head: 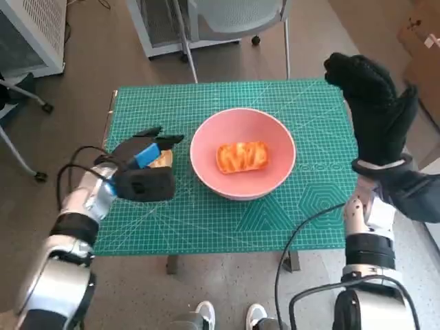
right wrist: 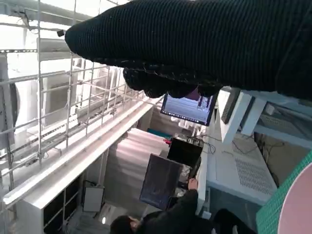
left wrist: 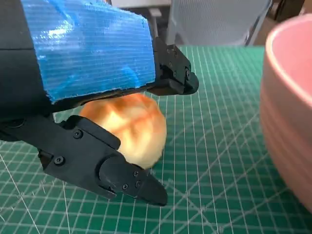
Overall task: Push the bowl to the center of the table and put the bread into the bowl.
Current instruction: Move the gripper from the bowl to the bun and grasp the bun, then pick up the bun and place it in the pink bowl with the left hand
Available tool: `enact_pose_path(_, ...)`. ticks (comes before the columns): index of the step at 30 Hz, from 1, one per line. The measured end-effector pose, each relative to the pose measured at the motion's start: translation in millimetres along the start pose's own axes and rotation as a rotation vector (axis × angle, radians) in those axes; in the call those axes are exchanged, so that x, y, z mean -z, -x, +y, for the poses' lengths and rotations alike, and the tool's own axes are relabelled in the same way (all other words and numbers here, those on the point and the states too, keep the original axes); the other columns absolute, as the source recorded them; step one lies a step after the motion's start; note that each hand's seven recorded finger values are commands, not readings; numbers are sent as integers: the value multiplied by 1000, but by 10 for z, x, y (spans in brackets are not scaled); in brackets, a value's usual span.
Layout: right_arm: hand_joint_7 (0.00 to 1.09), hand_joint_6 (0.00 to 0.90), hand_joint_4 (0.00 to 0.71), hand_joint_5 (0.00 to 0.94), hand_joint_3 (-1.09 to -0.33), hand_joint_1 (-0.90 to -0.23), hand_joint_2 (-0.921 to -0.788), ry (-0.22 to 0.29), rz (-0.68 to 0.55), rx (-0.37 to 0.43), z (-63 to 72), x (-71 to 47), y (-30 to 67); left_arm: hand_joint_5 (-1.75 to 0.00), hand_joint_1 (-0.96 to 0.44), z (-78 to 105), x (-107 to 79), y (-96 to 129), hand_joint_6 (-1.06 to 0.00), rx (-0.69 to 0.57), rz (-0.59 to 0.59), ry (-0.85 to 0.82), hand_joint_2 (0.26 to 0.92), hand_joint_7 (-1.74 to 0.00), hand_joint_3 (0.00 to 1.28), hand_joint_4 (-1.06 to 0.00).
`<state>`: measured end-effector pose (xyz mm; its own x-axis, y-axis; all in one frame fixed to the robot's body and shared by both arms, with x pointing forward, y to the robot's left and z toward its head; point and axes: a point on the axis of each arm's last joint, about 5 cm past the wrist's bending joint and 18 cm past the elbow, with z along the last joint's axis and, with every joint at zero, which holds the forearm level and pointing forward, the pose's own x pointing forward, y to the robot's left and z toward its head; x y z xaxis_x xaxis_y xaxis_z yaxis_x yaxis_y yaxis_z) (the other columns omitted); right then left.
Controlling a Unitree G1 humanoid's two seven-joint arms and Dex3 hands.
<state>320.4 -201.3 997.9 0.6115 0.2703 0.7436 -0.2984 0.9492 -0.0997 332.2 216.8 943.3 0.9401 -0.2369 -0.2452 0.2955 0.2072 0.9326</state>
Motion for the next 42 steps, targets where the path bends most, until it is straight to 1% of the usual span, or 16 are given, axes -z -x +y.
enact_pose_path(2,1,358,254,0,-626,-608,-921,4,2,-1,-3,-2,-1,-17,-7,0,-10,-12,-334,3,12,-25,802,-13,9,-151)
enact_pose_path(4,2,359,253,0,-626,-606,-921,6,2,-1,-5,-4,0,-18,48,0,-20,-23,-375,2,24,-56,835,-19,17,-214)
enact_pose_path(9,2,359,253,0,-627,-603,-921,11,-3,1,-7,-14,2,-19,108,-20,-36,-42,-491,-17,48,-153,900,-31,24,-362)
enact_pose_path(12,2,359,253,0,-628,-604,-921,13,-5,2,-8,-17,3,-44,123,-28,-40,-49,-590,-29,54,-199,914,-57,69,-479)
enact_pose_path(14,2,359,252,0,-629,-607,-921,14,-6,3,-8,-20,4,-70,128,-33,-46,-55,-692,-33,56,-242,918,-81,106,-624)
enact_pose_path(15,2,359,252,0,-629,-608,-921,15,-7,4,-8,-22,4,-327,173,-33,-48,-57,-721,-37,56,-258,919,-92,123,-608)
enact_pose_path(16,2,358,252,0,-629,-609,-921,15,-8,5,-8,-23,6,-720,237,-33,-49,-59,-763,-40,56,-270,920,-108,166,-566)
enact_pose_path(17,1,358,252,0,-630,-610,-921,16,-8,6,-8,-24,7,-918,153,-32,-51,-60,-657,-42,55,-282,920,-538,170,-578)
enact_pose_path(18,1,358,252,0,-630,-610,-921,16,-9,6,-8,-25,8,-988,123,-33,-53,-62,-623,-41,52,-296,920,-689,170,-581)
enact_pose_path(19,1,358,252,0,-631,-611,-921,16,-9,6,-8,-27,9,-1088,80,-33,-55,-63,-575,-42,48,-305,921,-907,171,-586)
enact_pose_path(20,1,358,252,0,-631,-611,-921,16,-9,6,-8,-28,11,-1153,52,-33,-57,-63,-544,-43,47,-309,920,-1046,171,-589)
enact_pose_path(23,1,357,250,0,-631,-618,-921,17,-9,4,-7,-32,17,-1222,19,-25,-58,-63,-544,-45,40,-313,921,-1181,152,-597)
enact_pose_path(28,3,361,249,0,-631,-621,-921,18,-10,4,-7,-37,26,-1255,6,6,-39,-50,-560,-49,28,-303,921,-1211,136,-606)
enact_pose_path(32,4,363,249,0,-631,-622,-921,18,-10,4,-6,-38,29,-1251,3,79,-28,-38,-576,-71,16,-270,921,-1209,126,-610)
enact_pose_path(36,4,364,249,0,-631,-622,-921,16,-8,4,-6,-36,30,-1232,3,216,-40,-24,-584,-121,-11,-243,921,-1222,122,-610)
enact_pose_path(42,4,364,250,1,-630,-622,-921,12,-5,4,-2,-32,30,-1206,2,539,-148,25,-595,-259,-99,-230,921,-1220,110,-626)
